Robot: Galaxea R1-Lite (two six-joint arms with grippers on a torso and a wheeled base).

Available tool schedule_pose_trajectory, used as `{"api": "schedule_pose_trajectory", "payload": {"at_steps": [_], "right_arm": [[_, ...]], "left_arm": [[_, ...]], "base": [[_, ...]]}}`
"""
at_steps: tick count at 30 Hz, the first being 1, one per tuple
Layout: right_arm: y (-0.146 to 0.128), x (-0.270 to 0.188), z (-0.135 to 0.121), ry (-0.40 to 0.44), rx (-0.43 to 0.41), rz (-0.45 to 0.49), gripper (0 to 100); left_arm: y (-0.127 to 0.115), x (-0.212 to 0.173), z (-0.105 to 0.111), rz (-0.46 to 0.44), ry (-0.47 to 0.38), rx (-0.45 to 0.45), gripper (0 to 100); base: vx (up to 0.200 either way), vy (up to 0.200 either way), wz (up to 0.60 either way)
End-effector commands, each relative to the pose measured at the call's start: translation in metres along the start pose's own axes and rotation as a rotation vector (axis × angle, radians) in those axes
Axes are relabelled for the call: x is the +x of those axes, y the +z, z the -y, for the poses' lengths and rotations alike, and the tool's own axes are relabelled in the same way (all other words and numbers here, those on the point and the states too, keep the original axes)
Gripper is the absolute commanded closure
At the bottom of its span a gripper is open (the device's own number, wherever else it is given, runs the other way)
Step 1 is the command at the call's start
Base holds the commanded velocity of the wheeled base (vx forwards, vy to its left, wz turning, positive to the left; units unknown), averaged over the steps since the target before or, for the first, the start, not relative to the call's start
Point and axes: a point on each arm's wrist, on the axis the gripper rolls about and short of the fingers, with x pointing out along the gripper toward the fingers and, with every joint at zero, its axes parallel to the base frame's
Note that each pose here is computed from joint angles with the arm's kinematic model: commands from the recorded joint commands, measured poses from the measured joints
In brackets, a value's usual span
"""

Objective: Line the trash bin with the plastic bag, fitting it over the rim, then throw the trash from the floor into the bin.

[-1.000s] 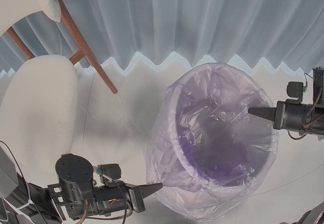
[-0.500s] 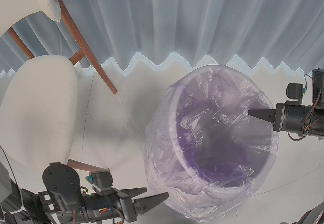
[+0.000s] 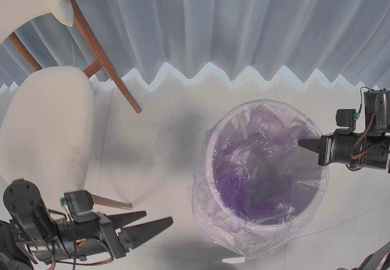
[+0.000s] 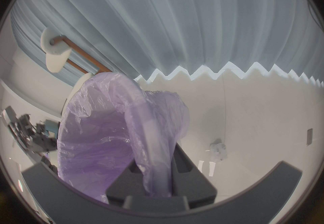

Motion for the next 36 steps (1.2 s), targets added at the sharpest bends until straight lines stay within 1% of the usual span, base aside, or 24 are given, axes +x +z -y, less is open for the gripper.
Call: {"api": "schedule_pose_trajectory", "payload": {"at_steps": [1, 2, 4, 7, 9, 11, 12, 13, 16, 18, 22, 23, 25, 28, 33, 36], "right_arm": [[-0.013, 0.014, 0.001, -0.095, -0.075, -0.060, 100], [-0.013, 0.014, 0.001, -0.098, -0.076, -0.060, 100], [-0.014, 0.015, -0.001, -0.128, -0.113, -0.063, 100], [-0.015, 0.016, -0.002, -0.180, -0.136, -0.065, 100], [-0.017, 0.017, -0.004, -0.190, -0.155, -0.071, 100], [-0.017, 0.017, -0.005, -0.195, -0.156, -0.071, 100], [-0.018, 0.018, -0.008, -0.216, -0.168, -0.073, 100], [-0.020, 0.019, -0.010, -0.223, -0.174, -0.080, 100], [-0.025, 0.022, -0.012, -0.245, -0.185, -0.094, 100], [-0.026, 0.024, -0.014, -0.248, -0.194, -0.101, 100], [-0.026, 0.026, -0.018, -0.247, -0.202, -0.101, 100], [-0.026, 0.026, -0.018, -0.245, -0.204, -0.101, 100], [-0.027, 0.025, -0.021, -0.233, -0.211, -0.103, 100], [-0.029, 0.025, -0.024, -0.224, -0.217, -0.107, 100], [-0.032, 0.025, -0.026, -0.221, -0.226, -0.116, 100], [-0.033, 0.025, -0.027, -0.229, -0.236, -0.115, 100]], "left_arm": [[0.053, 0.024, 0.026, 0.076, 0.004, 0.000, 0], [0.054, 0.027, 0.026, 0.068, 0.011, -0.001, 0], [0.066, 0.043, 0.033, 0.013, 0.048, 0.013, 0], [0.069, 0.066, 0.029, -0.066, 0.116, 0.074, 0], [0.070, 0.078, 0.024, -0.096, 0.144, 0.122, 0], [0.070, 0.081, 0.023, -0.101, 0.148, 0.133, 0], [0.066, 0.095, 0.019, -0.126, 0.174, 0.175, 0], [0.064, 0.102, 0.017, -0.137, 0.182, 0.190, 0], [0.056, 0.117, 0.018, -0.178, 0.179, 0.214, 0], [0.048, 0.126, 0.015, -0.213, 0.188, 0.232, 0], [0.033, 0.141, 0.000, -0.283, 0.277, 0.337, 0], [0.031, 0.145, -0.003, -0.293, 0.293, 0.361, 0], [0.030, 0.155, -0.007, -0.295, 0.311, 0.380, 0], [0.029, 0.170, -0.010, -0.287, 0.329, 0.385, 0], [0.032, 0.185, -0.005, -0.271, 0.315, 0.391, 0], [0.026, 0.194, -0.005, -0.278, 0.325, 0.400, 0]], "base": [[0.000, 0.000, 0.00], [0.000, 0.000, 0.00], [0.000, 0.000, 0.00], [0.000, 0.000, 0.00], [0.000, 0.000, 0.00], [0.000, 0.000, 0.00], [0.000, 0.000, 0.00], [0.000, 0.000, 0.00], [0.000, 0.000, 0.00], [0.000, 0.000, 0.00], [0.000, 0.000, 0.00], [0.000, 0.000, 0.00], [0.000, 0.000, 0.00], [0.000, 0.000, 0.00], [0.000, 0.000, 0.00], [0.000, 0.000, 0.00]]}}
